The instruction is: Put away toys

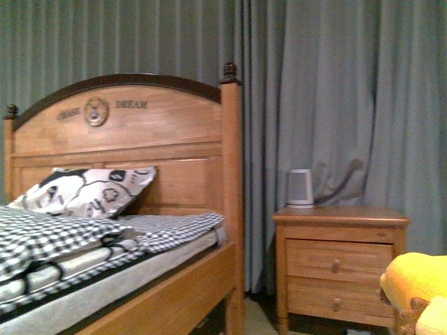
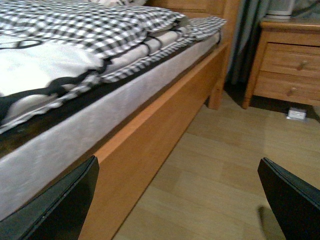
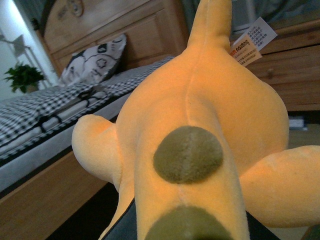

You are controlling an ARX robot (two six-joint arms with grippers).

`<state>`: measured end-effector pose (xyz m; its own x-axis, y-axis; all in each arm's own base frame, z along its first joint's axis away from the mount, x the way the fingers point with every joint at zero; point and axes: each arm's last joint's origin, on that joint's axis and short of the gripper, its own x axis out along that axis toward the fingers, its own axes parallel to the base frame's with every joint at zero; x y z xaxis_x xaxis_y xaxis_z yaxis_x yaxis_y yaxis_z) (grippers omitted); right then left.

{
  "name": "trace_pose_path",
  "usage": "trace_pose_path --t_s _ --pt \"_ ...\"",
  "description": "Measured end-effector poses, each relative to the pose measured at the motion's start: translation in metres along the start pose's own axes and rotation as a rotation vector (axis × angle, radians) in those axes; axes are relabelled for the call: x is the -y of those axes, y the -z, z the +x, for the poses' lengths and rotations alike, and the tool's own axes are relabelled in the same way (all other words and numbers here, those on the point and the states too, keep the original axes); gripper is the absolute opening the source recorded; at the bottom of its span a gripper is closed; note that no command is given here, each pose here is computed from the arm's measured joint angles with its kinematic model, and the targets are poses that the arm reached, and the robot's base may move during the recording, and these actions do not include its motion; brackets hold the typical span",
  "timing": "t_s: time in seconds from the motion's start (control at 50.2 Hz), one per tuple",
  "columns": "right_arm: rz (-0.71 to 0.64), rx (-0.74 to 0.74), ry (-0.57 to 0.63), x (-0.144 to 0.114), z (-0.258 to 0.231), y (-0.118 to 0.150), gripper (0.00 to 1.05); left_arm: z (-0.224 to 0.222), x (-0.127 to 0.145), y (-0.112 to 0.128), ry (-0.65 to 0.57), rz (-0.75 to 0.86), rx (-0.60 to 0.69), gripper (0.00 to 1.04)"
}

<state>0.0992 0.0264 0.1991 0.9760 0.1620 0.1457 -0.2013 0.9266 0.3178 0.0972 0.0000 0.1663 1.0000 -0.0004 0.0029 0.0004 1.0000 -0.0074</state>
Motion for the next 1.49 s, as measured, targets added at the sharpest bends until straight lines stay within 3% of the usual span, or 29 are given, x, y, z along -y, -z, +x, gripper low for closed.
trace_pose_path --t_s 1.493 --pt "0.0 -0.001 -0.004 -0.0001 0.0 0.0 0.19 0.0 0.0001 0.0 0.0 0.0 0.0 0.99"
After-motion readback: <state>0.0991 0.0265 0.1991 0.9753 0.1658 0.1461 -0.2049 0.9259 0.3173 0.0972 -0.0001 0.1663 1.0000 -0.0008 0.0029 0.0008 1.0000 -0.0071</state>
